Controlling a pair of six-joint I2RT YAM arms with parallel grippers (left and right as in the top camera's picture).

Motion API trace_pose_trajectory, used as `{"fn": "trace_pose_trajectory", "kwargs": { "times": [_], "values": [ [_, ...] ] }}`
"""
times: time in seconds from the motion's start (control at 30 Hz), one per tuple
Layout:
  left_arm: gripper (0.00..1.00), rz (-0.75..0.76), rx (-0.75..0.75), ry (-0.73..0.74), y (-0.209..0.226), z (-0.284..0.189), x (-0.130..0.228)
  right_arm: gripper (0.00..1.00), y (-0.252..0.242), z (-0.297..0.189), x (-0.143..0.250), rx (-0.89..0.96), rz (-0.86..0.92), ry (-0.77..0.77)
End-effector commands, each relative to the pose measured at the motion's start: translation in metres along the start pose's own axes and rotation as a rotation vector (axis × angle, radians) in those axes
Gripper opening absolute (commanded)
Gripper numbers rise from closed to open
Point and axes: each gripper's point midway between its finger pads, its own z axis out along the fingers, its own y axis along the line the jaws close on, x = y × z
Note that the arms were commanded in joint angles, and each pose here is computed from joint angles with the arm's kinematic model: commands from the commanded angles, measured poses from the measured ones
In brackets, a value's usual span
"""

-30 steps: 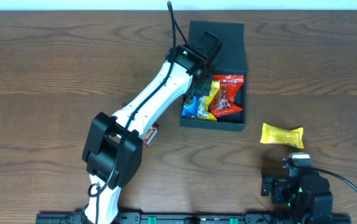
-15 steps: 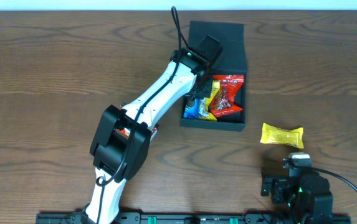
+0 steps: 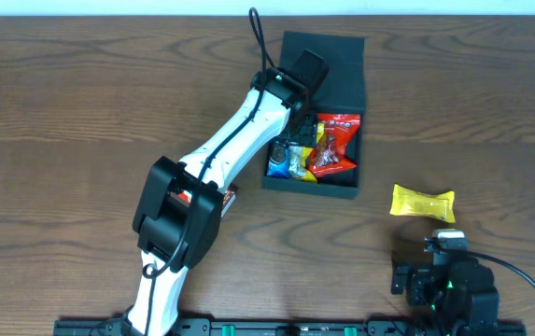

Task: Pack container
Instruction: 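Carry the Oreo pack into the box and release it, then move the left gripper toward the red Hello Panda box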

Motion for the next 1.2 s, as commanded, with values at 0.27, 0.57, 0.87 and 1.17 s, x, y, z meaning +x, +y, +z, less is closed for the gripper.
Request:
{"fn": "trace_pose_trajectory", "kwargs": {
  "times": [0.27, 0.57, 0.87, 1.17],
  "values": [
    [0.96, -0.008, -0.056, -0.209, 0.016, -0.107, -0.031, 0.99, -0.001, 0.001, 0.003, 0.002, -0.002, 0.009],
    [0.95, -0.273, -0.255, -0.244, 0.082, -0.154, 0.008, 0.99, -0.001, 0.001, 0.003, 0.002, -0.002, 0.009],
    [0.95, -0.776, -0.190, -0.092, 0.122, -0.102, 0.083, 0.99, -0.001, 0.001, 0.003, 0.002, -0.002, 0.009],
    [0.95, -1.116, -0.219, 0.050, 0.142, -0.042, 0.132, 0.99, -0.001, 0.001, 0.003, 0.002, -0.002, 0.009]
  ]
}}
